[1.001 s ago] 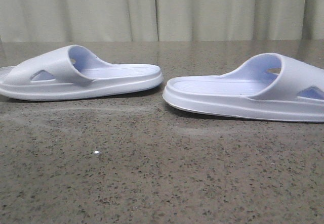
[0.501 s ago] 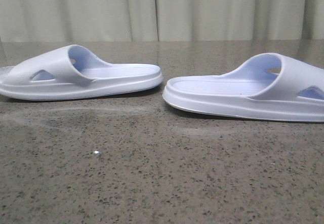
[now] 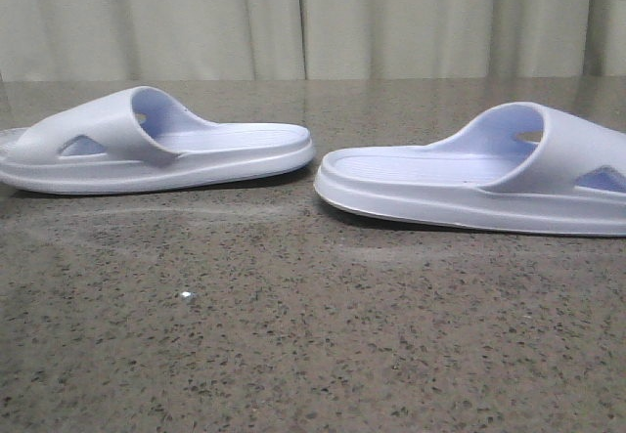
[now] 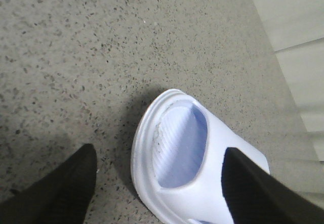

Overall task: Insert blue slippers together front up
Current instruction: 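Grasp the heel of the slipper nearest the left gripper and lift it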

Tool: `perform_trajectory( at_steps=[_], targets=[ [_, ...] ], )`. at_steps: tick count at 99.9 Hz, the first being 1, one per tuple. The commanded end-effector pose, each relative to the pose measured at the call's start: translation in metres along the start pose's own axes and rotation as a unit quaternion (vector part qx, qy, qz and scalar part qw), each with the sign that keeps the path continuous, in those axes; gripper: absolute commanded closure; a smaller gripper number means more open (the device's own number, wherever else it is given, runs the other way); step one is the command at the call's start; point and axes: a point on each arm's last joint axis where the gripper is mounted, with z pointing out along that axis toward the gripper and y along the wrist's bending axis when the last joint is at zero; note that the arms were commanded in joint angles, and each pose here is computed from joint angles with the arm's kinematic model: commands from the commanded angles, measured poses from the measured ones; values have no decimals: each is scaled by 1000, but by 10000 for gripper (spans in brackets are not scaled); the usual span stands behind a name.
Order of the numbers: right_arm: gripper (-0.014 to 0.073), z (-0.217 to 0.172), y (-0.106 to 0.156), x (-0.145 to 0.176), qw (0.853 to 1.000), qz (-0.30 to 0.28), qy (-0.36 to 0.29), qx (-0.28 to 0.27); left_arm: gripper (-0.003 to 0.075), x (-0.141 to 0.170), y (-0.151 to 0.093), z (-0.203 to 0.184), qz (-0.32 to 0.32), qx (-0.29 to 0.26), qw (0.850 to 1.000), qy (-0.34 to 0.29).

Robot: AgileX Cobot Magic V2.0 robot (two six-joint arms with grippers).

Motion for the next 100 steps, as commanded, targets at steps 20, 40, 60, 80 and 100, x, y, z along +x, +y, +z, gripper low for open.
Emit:
perform_trajectory(
  at_steps=[20,40,60,80,100],
  targets=[
    [137,2,2,-18,999,-3,-54,3,308,-8,-14,15,3,2,1000,9],
    [137,2,2,-19,998,-3,-61,3,318,-10,-18,26,12,-4,1000,19],
    [137,2,2,-21,997,-3,-73,4,318,-13,-21,37,10,-9,1000,27],
    [137,2,2,-21,997,-4,-77,5,318,-13,-26,48,9,-9,999,50],
    [137,2,2,-22,997,-7,-78,6,318,-12,-24,57,7,-17,997,70]
  ],
)
